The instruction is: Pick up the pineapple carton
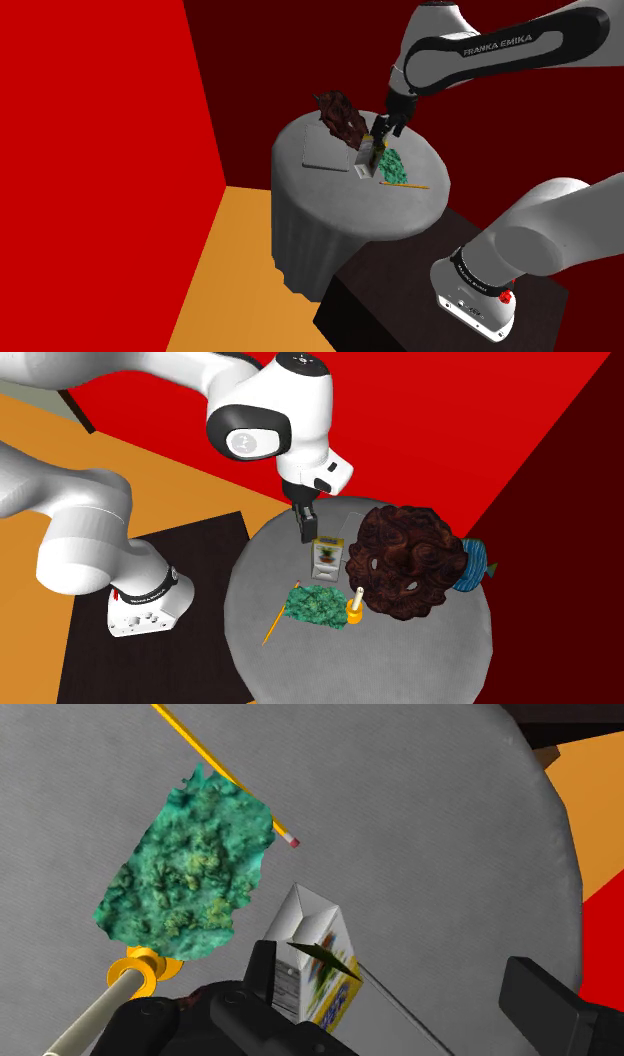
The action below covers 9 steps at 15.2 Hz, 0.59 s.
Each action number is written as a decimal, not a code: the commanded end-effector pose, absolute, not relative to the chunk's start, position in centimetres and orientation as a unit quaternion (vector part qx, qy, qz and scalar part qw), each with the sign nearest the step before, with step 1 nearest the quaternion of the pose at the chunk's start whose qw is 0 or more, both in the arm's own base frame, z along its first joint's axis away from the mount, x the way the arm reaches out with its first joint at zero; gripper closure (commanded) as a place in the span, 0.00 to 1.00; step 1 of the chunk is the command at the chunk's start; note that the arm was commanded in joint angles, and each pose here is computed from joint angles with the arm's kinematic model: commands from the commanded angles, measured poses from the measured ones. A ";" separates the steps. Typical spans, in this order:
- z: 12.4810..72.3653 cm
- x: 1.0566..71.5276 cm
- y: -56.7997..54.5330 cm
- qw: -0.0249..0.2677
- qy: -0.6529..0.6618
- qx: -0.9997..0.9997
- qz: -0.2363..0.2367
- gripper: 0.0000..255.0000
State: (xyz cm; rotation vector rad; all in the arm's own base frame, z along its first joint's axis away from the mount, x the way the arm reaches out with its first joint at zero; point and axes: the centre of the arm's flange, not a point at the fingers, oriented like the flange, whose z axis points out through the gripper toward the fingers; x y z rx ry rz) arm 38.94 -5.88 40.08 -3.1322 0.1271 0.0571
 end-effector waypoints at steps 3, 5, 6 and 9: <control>36.6 41.2 -8.3 -0.006 0.073 -0.997 -0.002 0.00; 35.9 41.3 -8.5 -0.006 0.074 -0.997 -0.003 0.00; 35.4 41.3 -8.5 -0.006 0.074 -0.997 -0.003 0.00; 33.8 41.3 -8.5 -0.006 0.074 -0.997 -0.003 0.00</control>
